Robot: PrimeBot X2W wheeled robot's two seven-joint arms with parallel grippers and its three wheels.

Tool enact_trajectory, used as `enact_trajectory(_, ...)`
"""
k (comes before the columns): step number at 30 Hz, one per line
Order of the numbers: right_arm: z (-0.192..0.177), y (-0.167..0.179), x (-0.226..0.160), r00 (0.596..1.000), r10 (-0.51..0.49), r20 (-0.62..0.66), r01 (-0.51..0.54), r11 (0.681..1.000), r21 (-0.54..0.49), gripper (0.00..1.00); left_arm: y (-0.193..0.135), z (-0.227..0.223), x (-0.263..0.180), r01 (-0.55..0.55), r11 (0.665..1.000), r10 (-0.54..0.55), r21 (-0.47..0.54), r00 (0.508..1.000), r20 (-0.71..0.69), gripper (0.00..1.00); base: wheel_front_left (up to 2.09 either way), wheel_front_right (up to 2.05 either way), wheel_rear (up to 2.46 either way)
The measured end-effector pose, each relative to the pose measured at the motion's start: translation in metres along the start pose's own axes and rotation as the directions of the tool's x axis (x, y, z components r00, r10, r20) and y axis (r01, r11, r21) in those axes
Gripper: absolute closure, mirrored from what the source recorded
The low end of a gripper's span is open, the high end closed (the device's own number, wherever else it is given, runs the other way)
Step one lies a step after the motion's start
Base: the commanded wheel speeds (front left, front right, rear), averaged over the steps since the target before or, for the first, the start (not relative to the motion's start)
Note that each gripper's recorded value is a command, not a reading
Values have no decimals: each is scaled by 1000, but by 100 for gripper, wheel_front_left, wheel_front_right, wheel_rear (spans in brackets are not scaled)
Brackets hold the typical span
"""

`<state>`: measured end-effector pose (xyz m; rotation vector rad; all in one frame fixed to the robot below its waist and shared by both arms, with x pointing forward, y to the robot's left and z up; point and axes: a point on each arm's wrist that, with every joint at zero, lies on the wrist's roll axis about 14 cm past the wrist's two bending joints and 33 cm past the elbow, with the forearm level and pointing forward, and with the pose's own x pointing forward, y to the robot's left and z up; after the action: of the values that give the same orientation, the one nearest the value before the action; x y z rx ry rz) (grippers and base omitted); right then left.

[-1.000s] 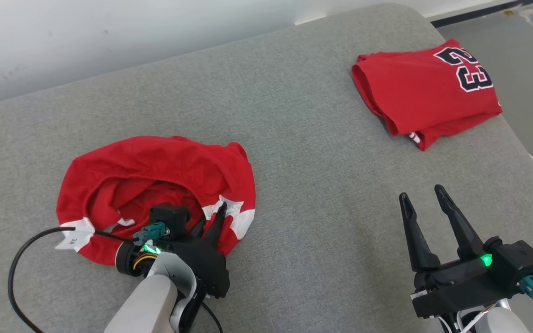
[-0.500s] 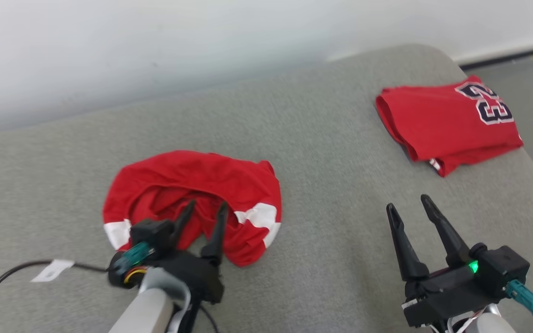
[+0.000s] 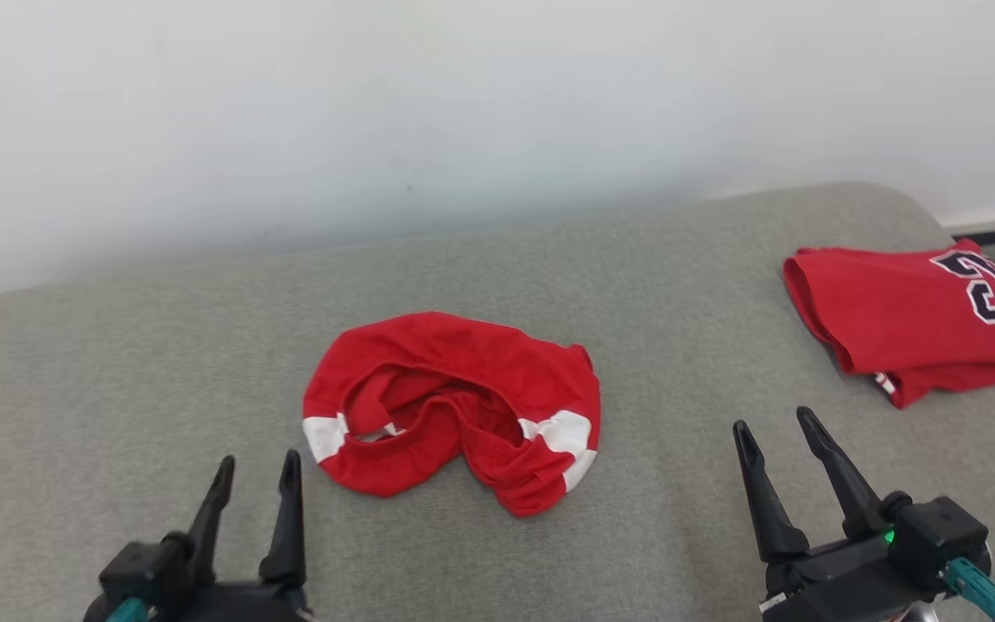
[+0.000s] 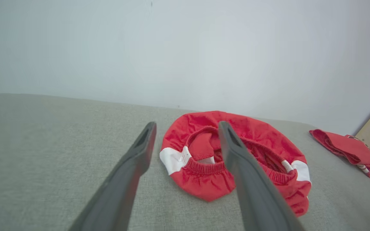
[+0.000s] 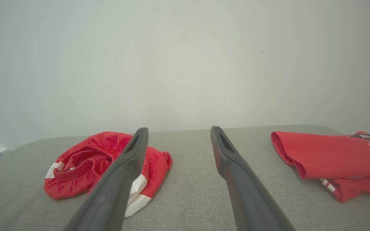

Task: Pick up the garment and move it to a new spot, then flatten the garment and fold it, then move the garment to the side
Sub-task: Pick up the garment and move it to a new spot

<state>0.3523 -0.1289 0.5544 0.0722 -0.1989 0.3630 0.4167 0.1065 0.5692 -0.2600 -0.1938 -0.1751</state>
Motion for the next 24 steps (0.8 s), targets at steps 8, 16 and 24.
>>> enact_trajectory(8,13,11,-2,999,14,46,-13,1000,-16,0,28,45,-50,-74,983,51,169,990,134,0,0,0,0)
enact_trajectory(16,9,22,-20,999,9,34,-9,1000,-7,0,28,41,-93,-93,968,65,234,990,123,0,0,0,0)
enact_trajectory(24,-4,25,-33,1000,7,-7,-7,1000,-2,0,39,24,-108,-123,965,109,231,991,73,0,0,0,0)
